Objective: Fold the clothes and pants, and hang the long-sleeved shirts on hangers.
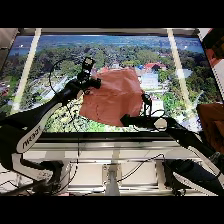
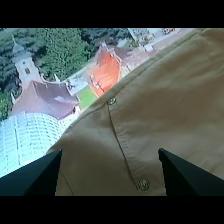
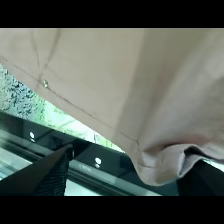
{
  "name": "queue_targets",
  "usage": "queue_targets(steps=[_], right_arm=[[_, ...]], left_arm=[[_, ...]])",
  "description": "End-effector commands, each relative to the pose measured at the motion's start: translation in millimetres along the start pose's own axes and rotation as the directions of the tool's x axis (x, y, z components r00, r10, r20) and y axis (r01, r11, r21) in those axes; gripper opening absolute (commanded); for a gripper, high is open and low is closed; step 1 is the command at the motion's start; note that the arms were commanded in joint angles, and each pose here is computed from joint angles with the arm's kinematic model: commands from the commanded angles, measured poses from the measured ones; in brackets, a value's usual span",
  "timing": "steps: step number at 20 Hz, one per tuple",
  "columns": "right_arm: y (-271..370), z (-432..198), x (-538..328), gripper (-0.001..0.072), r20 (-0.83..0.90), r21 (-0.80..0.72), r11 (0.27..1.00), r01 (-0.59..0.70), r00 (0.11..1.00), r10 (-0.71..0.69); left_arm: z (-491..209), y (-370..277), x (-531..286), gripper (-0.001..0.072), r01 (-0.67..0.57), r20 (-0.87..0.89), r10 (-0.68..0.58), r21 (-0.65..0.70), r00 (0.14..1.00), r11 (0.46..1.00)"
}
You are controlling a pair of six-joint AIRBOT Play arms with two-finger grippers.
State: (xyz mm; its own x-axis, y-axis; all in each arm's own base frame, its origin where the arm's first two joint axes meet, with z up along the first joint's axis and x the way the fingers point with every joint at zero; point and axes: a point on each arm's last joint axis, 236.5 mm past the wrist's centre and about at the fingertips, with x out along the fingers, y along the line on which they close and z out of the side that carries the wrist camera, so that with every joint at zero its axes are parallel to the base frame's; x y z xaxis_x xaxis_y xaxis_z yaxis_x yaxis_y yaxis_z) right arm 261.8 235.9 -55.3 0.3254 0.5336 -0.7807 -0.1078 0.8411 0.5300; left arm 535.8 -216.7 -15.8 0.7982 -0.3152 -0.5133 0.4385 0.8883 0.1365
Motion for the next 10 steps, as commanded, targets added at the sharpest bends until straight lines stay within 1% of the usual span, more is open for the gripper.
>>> queue_targets(steps=[1,2,4,5,6,7,8,9,10], right_arm=[[-2,-11,-3,0.0693,-0.062,-0.049,0.999,0.022,0.998,-0.025],[-2,-11,-6,0.0693,-0.074,-0.069,0.997,0.028,0.997,-0.033],[-1,-10,-13,0.0693,-0.109,-0.099,0.994,0.041,0.993,-0.052],[-2,-11,-18,0.0692,-0.135,-0.109,0.993,0.050,0.989,-0.064],[-6,-9,-23,0.0692,-0.145,-0.130,0.989,0.066,0.986,-0.084],[-10,-1,-29,0.0691,-0.128,-0.163,0.983,0.088,0.986,-0.110],[-12,9,-37,0.0691,-0.097,-0.190,0.976,0.107,0.987,-0.127],[-13,16,-47,0.0691,-0.083,-0.203,0.972,0.119,0.987,-0.138],[-14,19,-59,0.0691,-0.083,-0.210,0.969,0.131,0.985,-0.151]], left_arm=[[25,7,-16,0.0689,-0.012,0.048,0.012,0.000,0.999,1.000],[35,12,-27,0.0690,-0.023,0.051,0.023,-0.003,0.998,1.000],[35,27,-55,0.0685,-0.057,-0.028,0.057,-0.013,0.998,0.998],[29,36,-73,0.0633,-0.079,-0.095,0.077,-0.018,0.993,0.997],[21,47,-95,0.0506,-0.106,-0.170,0.100,-0.028,0.980,0.994],[14,59,-118,0.0421,-0.137,-0.233,0.124,-0.039,0.965,0.990],[9,72,-140,0.0291,-0.170,-0.280,0.151,-0.045,0.948,0.984],[8,85,-162,0.0129,-0.203,-0.307,0.177,-0.053,0.935,0.978],[8,96,-182,0.0029,-0.233,-0.323,0.199,-0.071,0.925,0.970]])
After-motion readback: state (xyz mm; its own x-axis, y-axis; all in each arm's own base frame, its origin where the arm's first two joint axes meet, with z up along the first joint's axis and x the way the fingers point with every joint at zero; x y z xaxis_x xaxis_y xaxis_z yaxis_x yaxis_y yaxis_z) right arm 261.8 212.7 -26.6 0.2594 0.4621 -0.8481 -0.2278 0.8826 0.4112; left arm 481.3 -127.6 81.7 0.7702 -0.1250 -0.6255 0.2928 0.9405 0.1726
